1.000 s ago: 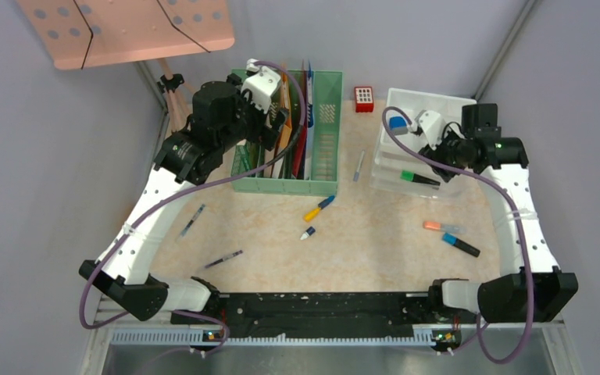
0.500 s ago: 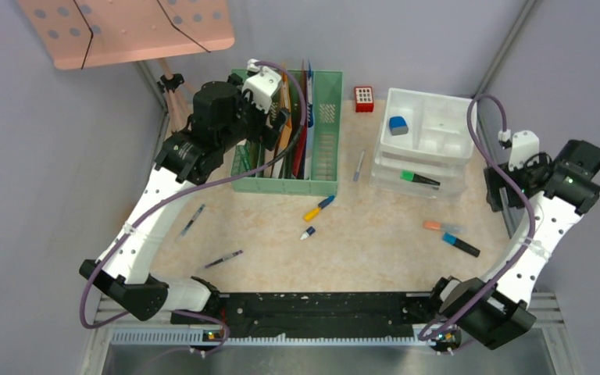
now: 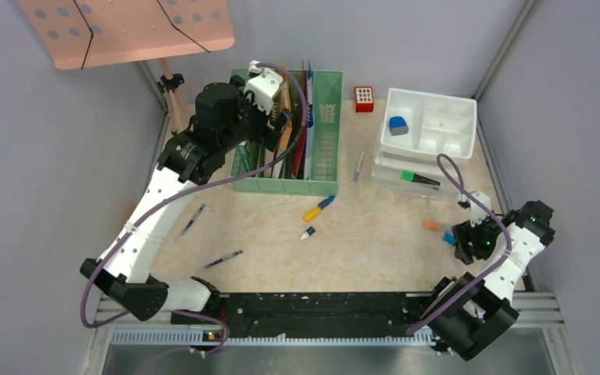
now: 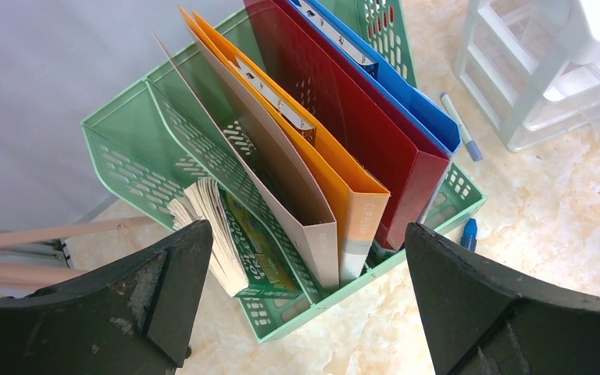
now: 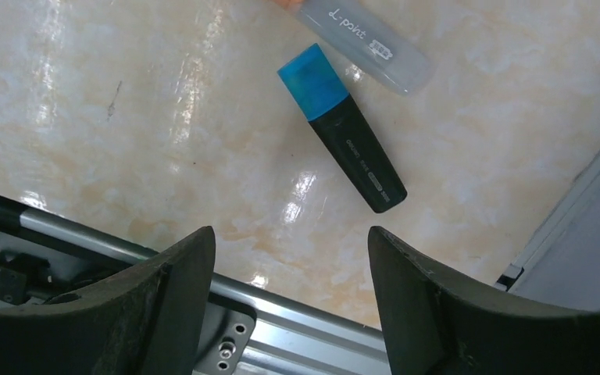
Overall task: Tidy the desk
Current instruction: Pick up the stationery from the center of the board.
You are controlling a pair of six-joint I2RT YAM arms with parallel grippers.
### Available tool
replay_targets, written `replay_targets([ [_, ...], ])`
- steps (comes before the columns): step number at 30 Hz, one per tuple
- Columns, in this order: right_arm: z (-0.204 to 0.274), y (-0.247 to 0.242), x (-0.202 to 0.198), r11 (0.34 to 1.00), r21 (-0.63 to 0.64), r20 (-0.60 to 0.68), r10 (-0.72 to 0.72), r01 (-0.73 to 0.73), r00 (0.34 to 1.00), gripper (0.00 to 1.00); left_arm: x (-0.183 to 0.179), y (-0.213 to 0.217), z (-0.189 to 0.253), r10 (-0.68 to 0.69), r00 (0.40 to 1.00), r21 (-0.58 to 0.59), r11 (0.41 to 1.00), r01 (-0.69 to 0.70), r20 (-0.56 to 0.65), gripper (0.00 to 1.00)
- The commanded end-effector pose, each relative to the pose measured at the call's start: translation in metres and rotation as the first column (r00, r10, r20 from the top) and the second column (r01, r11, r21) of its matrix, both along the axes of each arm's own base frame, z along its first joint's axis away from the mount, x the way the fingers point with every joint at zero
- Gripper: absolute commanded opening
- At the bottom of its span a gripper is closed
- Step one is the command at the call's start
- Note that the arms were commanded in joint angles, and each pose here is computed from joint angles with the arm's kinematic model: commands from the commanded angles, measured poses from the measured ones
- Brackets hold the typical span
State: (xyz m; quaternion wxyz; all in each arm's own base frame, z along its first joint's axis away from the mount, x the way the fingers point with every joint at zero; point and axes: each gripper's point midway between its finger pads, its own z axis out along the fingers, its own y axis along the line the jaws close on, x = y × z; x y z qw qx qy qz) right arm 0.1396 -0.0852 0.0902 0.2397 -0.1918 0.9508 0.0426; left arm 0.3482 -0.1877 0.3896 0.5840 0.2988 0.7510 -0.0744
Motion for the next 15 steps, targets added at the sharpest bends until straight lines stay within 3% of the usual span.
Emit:
replay_targets([
  [1, -0.009, -0.013, 0.022, 0.988, -0.104, 0.119, 0.126, -0.114, 0.985, 0.70, 0.005, 0.001, 0.011, 0.016, 0.999, -0.032, 0.999, -0.015, 0.046, 0.99],
  [15, -0.038, -0.035, 0.040, 0.960, -0.174, 0.116, 0.243, -0.222, 0.963, 0.69, 0.012, 0.001, 0.003, 0.026, 0.999, -0.006, 1.000, -0.026, 0.042, 0.99],
])
